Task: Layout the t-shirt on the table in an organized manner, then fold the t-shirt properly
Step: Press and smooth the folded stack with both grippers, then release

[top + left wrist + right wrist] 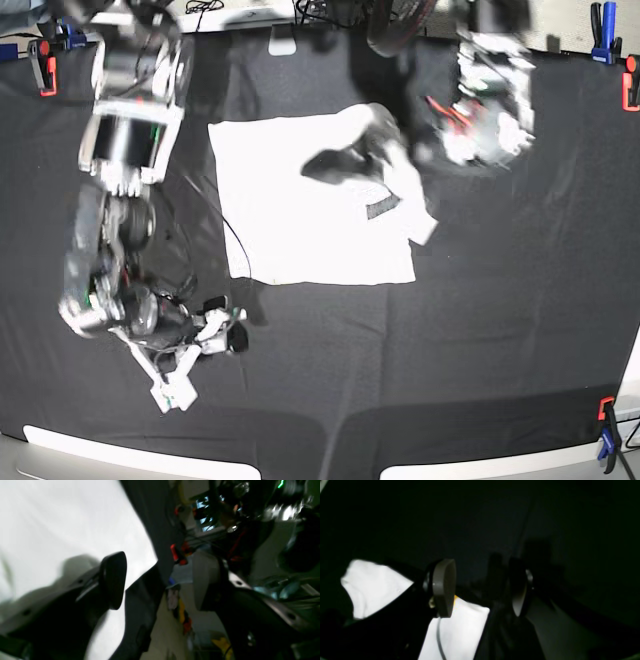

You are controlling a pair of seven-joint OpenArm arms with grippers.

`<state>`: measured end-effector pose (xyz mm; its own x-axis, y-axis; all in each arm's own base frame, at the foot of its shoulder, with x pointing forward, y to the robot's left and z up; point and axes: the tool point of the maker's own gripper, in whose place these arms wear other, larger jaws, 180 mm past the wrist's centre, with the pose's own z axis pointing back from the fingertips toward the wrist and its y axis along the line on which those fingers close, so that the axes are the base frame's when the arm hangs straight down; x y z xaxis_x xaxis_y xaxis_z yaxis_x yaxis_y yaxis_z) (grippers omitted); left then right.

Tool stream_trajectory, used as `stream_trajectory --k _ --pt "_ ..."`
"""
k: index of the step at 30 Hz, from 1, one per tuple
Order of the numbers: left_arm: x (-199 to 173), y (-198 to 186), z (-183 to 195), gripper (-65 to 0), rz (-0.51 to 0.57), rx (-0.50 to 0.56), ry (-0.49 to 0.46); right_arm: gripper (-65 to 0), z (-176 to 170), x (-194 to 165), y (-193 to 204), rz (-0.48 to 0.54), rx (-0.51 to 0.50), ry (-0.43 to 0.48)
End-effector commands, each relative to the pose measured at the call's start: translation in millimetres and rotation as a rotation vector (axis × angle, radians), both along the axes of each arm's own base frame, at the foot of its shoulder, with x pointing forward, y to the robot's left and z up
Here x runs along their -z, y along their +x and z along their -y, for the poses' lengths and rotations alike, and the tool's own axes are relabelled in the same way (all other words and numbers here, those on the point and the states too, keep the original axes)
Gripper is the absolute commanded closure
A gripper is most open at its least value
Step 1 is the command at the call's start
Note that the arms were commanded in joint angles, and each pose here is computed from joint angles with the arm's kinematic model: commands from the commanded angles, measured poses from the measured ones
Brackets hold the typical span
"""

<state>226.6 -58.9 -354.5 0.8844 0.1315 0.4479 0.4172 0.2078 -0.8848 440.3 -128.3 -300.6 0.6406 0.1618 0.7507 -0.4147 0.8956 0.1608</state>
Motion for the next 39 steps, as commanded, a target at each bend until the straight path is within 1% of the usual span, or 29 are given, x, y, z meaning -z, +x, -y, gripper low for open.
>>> stream_trajectory --k 1,3,6,9,12,14,16,17,19,22,27,31,33,35,37,39 --pt "-5.4 2.9 4.8 -38.2 0.026 0.005 0.003 -32.9 0.8 -20.5 16.7 0.053 -0.002 0.022" --pt "3.7 0.0 9.0 -38.2 0.018 0.011 0.051 -32.9 -2.3 -9.0 20.7 0.007 -0.021 0.037" --pt "12.1 -0.4 10.0 -38.2 0.019 0.015 0.102 -32.9 -10.2 4.4 24.4 -0.033 -0.058 0.067" --pt "18.3 -3.1 8.8 -38.2 0.013 0.023 0.133 -32.9 -15.4 20.3 25.4 -0.085 -0.061 0.096" --pt "21.1 -8.1 8.9 -38.2 0.000 0.023 0.132 -32.9 -22.5 37.9 20.4 -0.139 -0.074 0.106" --pt "24.0 -11.5 8.6 -38.2 -0.009 0.025 0.138 -32.9 -27.0 47.5 15.1 -0.171 -0.091 0.097" --pt "29.9 -12.2 6.9 -38.2 -0.012 0.019 0.167 -32.9 -30.8 54.6 9.7 -0.201 -0.113 0.077" --pt "33.9 -10.3 5.3 -38.2 -0.007 0.009 0.191 -32.9 -32.8 58.5 5.4 -0.224 -0.127 0.062" --pt "42.9 -6.8 1.0 -38.2 0.004 -0.008 0.250 -32.9 -34.7 69.3 -9.7 -0.309 -0.163 0.021" --pt "53.7 -0.3 -6.4 -38.2 0.027 -0.032 0.328 -32.9 -36.5 77.2 -18.5 -0.338 -0.171 0.024" --pt "65.4 11.1 -17.2 -38.2 0.070 -0.025 0.452 -32.9 -27.8 95.9 -35.4 -0.383 -0.159 0.016" --pt "74.5 21.6 -34.6 -38.2 0.090 -0.033 0.553 -32.9 -7.3 111.2 -51.6 -0.424 -0.127 0.008" --pt "80.2 26.7 -49.9 -38.2 0.103 -0.046 0.610 -32.9 3.7 111.8 -54.9 -0.429 -0.100 0.030" --pt "85.0 34.2 -69.4 -38.2 0.105 -0.084 0.663 -32.9 16.1 113.3 -58.5 -0.439 -0.071 0.041" --pt "88.2 40.7 -89.6 -38.2 0.108 -0.118 0.710 -32.9 23.7 116.6 -64.4 -0.448 -0.059 0.052" --pt "88.9 45.0 -105.9 -38.2 0.118 -0.122 0.746 -32.9 27.2 123.6 -74.2 -0.468 -0.053 0.063"
